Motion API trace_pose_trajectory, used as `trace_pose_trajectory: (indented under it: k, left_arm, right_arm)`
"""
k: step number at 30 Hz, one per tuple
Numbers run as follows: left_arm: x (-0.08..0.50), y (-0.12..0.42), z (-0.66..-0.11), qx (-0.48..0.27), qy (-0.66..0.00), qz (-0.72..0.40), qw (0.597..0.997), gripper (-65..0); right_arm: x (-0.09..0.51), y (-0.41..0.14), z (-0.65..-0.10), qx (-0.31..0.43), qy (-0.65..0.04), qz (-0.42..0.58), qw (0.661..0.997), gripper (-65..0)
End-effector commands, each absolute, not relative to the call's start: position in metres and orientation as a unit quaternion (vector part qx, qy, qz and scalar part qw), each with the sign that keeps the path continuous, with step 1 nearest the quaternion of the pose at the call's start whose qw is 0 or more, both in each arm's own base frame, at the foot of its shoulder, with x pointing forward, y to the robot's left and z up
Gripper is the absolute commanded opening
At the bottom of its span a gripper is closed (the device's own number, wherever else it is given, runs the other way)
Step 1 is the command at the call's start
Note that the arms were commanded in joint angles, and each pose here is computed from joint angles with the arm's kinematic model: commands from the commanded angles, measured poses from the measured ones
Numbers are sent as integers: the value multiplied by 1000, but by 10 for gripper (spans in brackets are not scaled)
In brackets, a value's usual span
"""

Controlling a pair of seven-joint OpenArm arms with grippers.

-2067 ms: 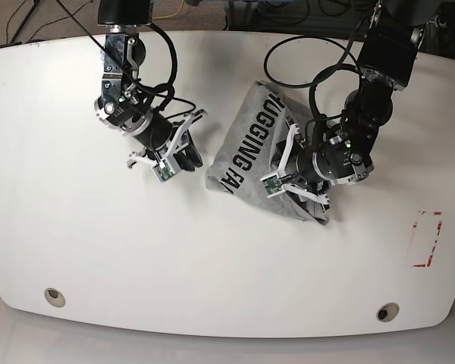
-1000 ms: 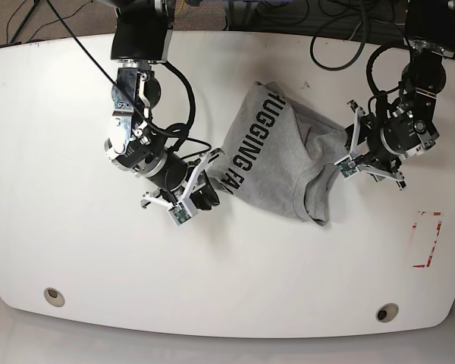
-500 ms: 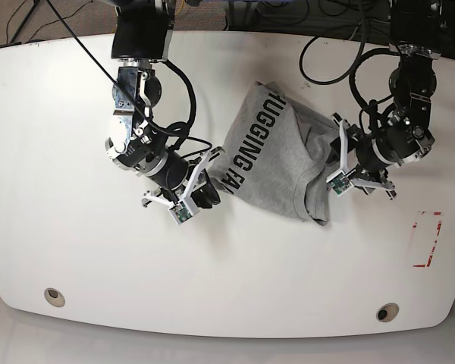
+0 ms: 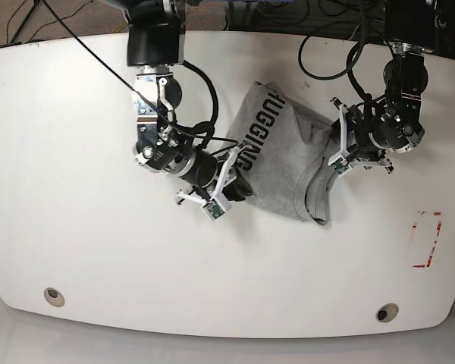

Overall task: Layout the t-shirt on the table in an organized manner, then fold the t-shirt properly
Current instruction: 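Rotate the folded shirt with both grippers, turning it on the table, then grasp the folded shirt's printed edge with both grippers and lift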

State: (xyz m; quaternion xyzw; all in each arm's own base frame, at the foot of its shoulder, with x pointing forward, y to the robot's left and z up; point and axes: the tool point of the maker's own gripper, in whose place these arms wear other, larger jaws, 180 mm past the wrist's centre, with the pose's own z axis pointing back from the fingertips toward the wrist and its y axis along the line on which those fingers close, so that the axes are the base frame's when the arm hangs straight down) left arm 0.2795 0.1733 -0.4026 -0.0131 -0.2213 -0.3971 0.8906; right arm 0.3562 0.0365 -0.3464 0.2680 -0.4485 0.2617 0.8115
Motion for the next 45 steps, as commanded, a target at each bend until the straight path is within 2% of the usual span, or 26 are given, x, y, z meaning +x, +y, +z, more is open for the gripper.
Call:
trace_pose_trajectory:
  k: [1,8,21,32,45]
  left_arm:
    - [292,179,-391,-13,-250,-397,883,-424]
    - [286,185,-399,-16,-240,-394,887,-424]
    - [303,206,-393,5,-241,-393,887,-424]
    - [344,211,-393,7,-233,-389,891,-424]
    - [400,165,-351,-5,-305,-429,850,-424]
  right_arm:
    - [365,44,-337,293,-474,243,794,-563]
    - [352,67,-377,342,-447,226,795,-563]
    - [321,28,-437,340,-414,183,824,-564]
    - [283,20,-429,330,-424,192,821,-564]
    - [291,37,-363,303,-469,224,799,-564]
